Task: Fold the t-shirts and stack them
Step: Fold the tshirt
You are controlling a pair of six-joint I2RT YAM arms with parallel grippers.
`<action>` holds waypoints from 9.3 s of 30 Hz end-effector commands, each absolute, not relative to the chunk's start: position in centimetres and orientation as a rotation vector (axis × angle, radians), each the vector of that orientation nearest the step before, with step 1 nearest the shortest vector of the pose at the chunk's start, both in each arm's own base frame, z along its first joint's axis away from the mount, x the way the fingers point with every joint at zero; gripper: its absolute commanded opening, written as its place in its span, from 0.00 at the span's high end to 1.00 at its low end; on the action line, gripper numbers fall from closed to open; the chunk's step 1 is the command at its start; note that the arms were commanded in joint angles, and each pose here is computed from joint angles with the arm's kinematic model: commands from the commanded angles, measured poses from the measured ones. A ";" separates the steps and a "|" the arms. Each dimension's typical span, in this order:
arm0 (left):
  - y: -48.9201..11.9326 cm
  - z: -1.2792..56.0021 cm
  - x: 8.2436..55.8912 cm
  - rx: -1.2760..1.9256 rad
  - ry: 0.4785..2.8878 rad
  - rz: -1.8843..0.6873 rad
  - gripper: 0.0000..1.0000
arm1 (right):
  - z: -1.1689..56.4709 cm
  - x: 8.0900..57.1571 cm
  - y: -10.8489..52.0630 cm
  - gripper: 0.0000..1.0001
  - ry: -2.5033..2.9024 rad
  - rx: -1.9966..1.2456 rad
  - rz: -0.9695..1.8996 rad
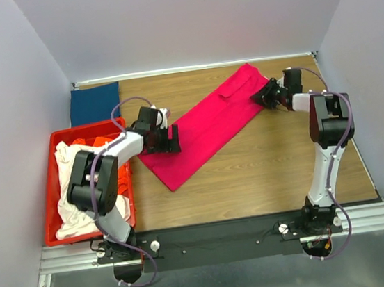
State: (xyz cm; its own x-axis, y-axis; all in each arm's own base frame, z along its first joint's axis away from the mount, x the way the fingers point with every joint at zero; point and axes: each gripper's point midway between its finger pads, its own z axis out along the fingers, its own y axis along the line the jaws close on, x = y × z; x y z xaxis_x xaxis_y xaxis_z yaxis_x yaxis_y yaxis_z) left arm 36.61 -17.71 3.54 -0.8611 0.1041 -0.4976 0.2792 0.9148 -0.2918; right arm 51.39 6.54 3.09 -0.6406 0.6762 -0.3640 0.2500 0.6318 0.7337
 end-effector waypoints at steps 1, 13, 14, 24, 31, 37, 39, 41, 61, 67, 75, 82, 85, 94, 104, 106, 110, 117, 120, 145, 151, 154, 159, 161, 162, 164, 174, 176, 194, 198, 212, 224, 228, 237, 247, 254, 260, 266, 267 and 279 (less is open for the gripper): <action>-19.0 2.7 29.4 0.253 2.688 -0.681 0.12 | -2.3 51.7 8.4 0.56 2.399 0.658 0.883; -25.4 4.6 22.5 0.348 2.664 -1.081 0.12 | -2.8 60.6 14.0 0.53 2.337 0.436 1.038; -26.3 5.1 22.4 0.378 2.651 -1.099 0.12 | -2.6 61.0 14.1 0.53 2.327 0.436 1.046; -31.0 7.6 16.9 0.627 2.623 -1.248 0.12 | 3.8 64.1 13.6 0.46 2.200 0.294 0.978; -30.6 12.7 20.3 0.581 2.473 -1.037 0.11 | 11.7 58.2 11.1 0.43 2.194 0.263 0.762; -24.2 14.0 25.4 0.404 2.480 -0.534 0.10 | 14.1 47.2 12.0 0.40 2.326 0.206 0.496; -22.5 12.9 25.5 0.368 2.503 -0.478 0.13 | 11.4 41.9 14.8 0.41 2.436 0.114 0.497; -20.5 11.5 26.1 0.291 2.517 -0.445 0.20 | 10.3 36.6 18.3 0.43 2.498 -0.016 0.558; -17.0 7.6 24.4 0.150 2.623 -0.392 0.26 | -0.3 15.8 25.2 0.69 3.004 -0.537 0.553; -18.0 6.7 22.9 0.207 2.676 -0.367 0.24 | -0.5 14.1 21.3 0.69 3.065 -0.507 0.366; -19.2 5.2 20.4 0.274 2.750 -0.351 0.24 | 3.0 13.3 19.6 0.67 3.044 -0.436 0.318; -21.2 4.6 17.9 0.371 2.801 -0.351 0.29 | 5.7 15.4 20.2 0.47 2.930 -0.340 0.325; -21.1 4.1 17.5 0.360 2.835 -0.320 0.38 | 5.5 15.6 19.7 0.44 2.921 -0.311 0.278; -19.8 3.4 18.5 0.337 2.847 -0.127 0.39 | 4.8 15.1 18.7 0.44 2.930 -0.285 0.240; -19.8 1.9 16.9 0.390 2.909 -0.111 0.52 | 4.5 14.7 18.7 0.44 2.946 -0.272 0.246; -19.6 1.7 16.7 0.394 2.916 -0.106 0.53 | 4.5 14.2 19.3 0.44 2.972 -0.267 0.303; -19.4 1.5 16.1 0.389 2.930 -0.111 0.53 | 4.1 13.3 20.1 0.44 3.010 -0.195 0.378; -19.4 0.8 14.8 0.419 2.957 -0.126 0.55 | 3.2 13.0 20.1 0.43 3.020 -0.079 0.382; -19.5 0.7 14.6 0.423 2.960 -0.132 0.65 | 2.9 12.7 20.5 0.44 3.023 -0.074 0.401; -20.7 0.7 13.7 0.460 2.957 -0.185 0.92 | 0.2 9.6 20.6 0.76 3.155 -0.114 0.430; -21.8 1.5 11.6 0.527 2.978 -0.252 1.00 | 1.3 8.9 20.9 0.99 3.156 -0.144 0.508; -22.6 2.3 8.9 0.593 3.001 -0.313 1.00 | 2.6 8.3 20.8 0.99 3.158 -0.172 0.547; -24.0 5.0 9.0 0.602 2.924 -0.456 1.00 | 4.5 9.6 20.0 0.99 3.080 -0.207 0.462; -25.2 6.2 11.1 0.570 2.870 -0.502 1.00 | 5.0 11.5 19.9 0.99 3.010 -0.202 0.393; -26.0 6.1 12.1 0.592 2.845 -0.514 1.00 | 6.0 13.5 20.2 0.99 2.935 -0.195 0.358; -27.2 6.4 15.2 0.582 2.787 -0.504 1.00 | 6.9 16.7 19.9 0.99 2.847 -0.198 0.258; -27.4 10.8 31.5 0.283 2.497 -0.381 1.00 | 11.3 32.3 14.0 0.99 2.582 -0.092 -0.056; -27.5 12.3 33.8 0.253 2.437 -0.364 1.00 | 12.0 34.7 13.7 0.99 2.524 -0.093 -0.087; -27.1 9.5 45.1 0.103 2.354 -0.357 1.00 | 9.0 45.2 13.3 0.99 2.440 -0.042 -0.088; -27.2 9.2 46.1 0.105 2.345 -0.366 1.00 | 8.7 46.6 13.7 0.99 2.431 -0.046 -0.082; -27.7 6.1 47.6 0.112 2.375 -0.364 1.00 | 4.3 47.4 12.6 0.99 2.492 -0.032 -0.133; -26.6 7.8 47.0 0.076 2.365 -0.312 0.31 | 8.1 47.4 13.5 0.62 2.426 -0.019 -0.028; -26.6 12.4 46.1 0.053 2.277 -0.316 0.25 | 9.9 46.1 14.9 0.59 2.404 -0.023 0.088; -28.7 13.2 39.9 0.094 2.237 -0.440 0.68 | 9.2 41.8 20.8 0.77 2.393 -0.104 0.442; -32.9 5.0 36.8 0.273 2.423 -0.538 0.74 | 5.3 43.3 23.2 0.86 2.414 -0.108 0.555; -32.4 1.3 33.8 0.336 2.546 -0.539 0.74 | 4.1 46.6 22.7 0.86 2.388 -0.115 0.458; -31.3 0.6 32.1 0.351 2.583 -0.519 0.74 | 2.5 52.3 19.8 0.85 2.351 -0.022 0.333; -30.5 2.2 30.3 0.329 2.572 -0.536 0.74 | 5.1 58.4 21.3 0.84 2.238 -0.035 0.415; -30.3 2.5 30.5 0.316 2.555 -0.527 0.74 | 6.5 58.6 21.5 0.84 2.215 -0.037 0.435; -31.6 12.5 32.3 0.215 2.245 -0.833 0.73 | 13.3 42.4 22.5 0.74 2.212 -0.084 1.085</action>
